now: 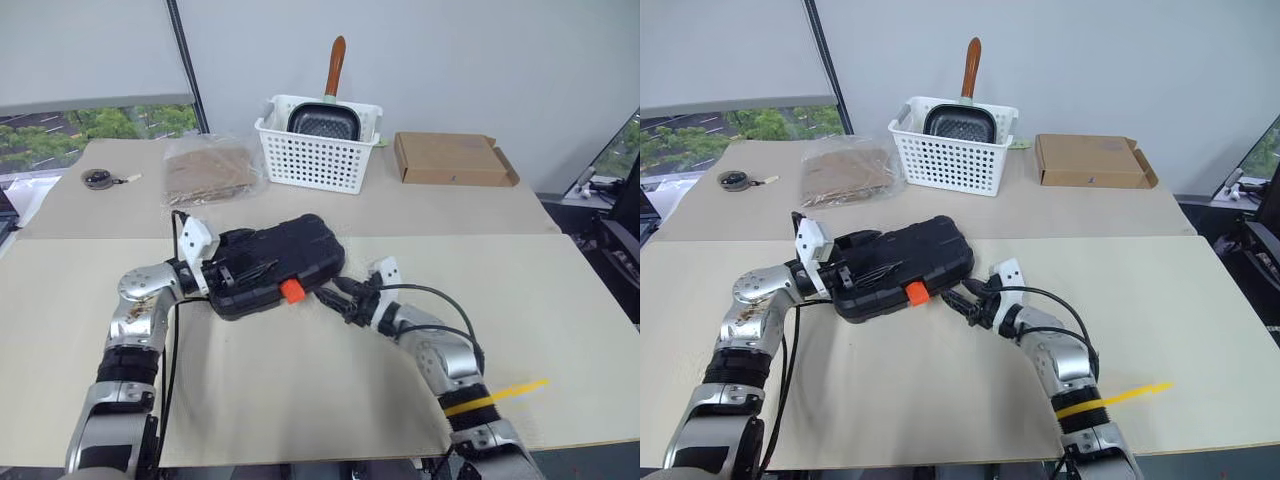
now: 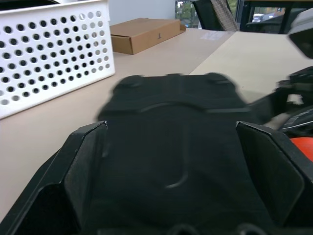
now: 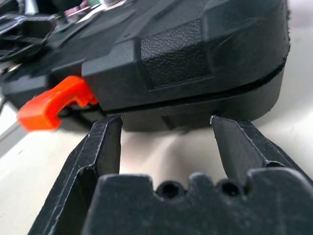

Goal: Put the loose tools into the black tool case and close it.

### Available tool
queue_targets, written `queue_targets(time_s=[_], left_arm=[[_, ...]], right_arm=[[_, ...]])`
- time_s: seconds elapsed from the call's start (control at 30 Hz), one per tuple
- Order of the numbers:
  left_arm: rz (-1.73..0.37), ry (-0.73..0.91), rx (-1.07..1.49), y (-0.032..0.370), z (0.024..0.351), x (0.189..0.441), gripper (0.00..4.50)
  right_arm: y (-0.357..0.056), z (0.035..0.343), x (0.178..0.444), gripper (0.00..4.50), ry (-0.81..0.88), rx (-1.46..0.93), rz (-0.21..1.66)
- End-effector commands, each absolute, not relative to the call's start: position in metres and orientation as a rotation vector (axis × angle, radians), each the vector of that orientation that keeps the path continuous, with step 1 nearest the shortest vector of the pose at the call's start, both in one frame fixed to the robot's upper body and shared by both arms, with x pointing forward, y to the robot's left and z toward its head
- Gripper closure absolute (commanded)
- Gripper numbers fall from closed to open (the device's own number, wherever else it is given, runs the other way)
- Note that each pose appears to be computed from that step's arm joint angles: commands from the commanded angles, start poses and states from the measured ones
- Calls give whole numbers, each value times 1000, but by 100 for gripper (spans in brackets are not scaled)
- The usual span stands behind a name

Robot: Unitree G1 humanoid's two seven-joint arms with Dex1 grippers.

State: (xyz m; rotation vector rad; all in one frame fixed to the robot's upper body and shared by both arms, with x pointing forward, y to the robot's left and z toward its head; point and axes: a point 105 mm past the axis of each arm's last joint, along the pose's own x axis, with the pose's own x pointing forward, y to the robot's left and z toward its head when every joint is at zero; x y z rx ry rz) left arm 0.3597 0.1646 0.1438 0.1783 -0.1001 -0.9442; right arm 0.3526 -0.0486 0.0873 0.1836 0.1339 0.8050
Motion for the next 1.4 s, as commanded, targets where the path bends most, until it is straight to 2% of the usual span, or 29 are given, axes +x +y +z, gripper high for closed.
queue_targets(time_s=[0.03, 0.3, 0.5, 0.67, 1.07, 1.1, 1.13, 1.2, 1.23, 1.27, 1.33, 1.4], left_arm=[[-900, -65, 143, 165, 140, 362, 0], [-851, -50, 154, 163, 137, 363, 0], [-787, -20, 197, 162, 129, 370, 0], [-722, -9, 225, 160, 129, 376, 0], [-654, -22, 165, 154, 131, 365, 0], [-647, -20, 163, 155, 130, 364, 0], [-642, -17, 161, 156, 128, 364, 0], [-636, -12, 160, 156, 124, 364, 0], [-633, -11, 159, 156, 124, 364, 0], [-629, -11, 156, 157, 123, 363, 0], [-621, -12, 151, 158, 122, 364, 0], [-614, -12, 150, 160, 120, 363, 0]], right_arm=[[-59, 113, 362, 115, 6, 164, 755], [-59, 120, 363, 115, -25, 142, 734], [-40, 137, 322, 115, 11, 14, 946], [-22, 137, 301, 115, 133, -69, 994], [-16, 136, 309, 115, 183, -30, 863], [-17, 134, 310, 139, 188, -32, 859], [-17, 133, 310, 139, 193, -37, 859], [-17, 130, 310, 217, 199, -43, 859], [-17, 130, 311, 231, 202, -45, 859], [-16, 129, 311, 281, 205, -46, 860], [-15, 126, 312, 336, 215, -51, 864], [-13, 122, 312, 338, 229, -58, 875]])
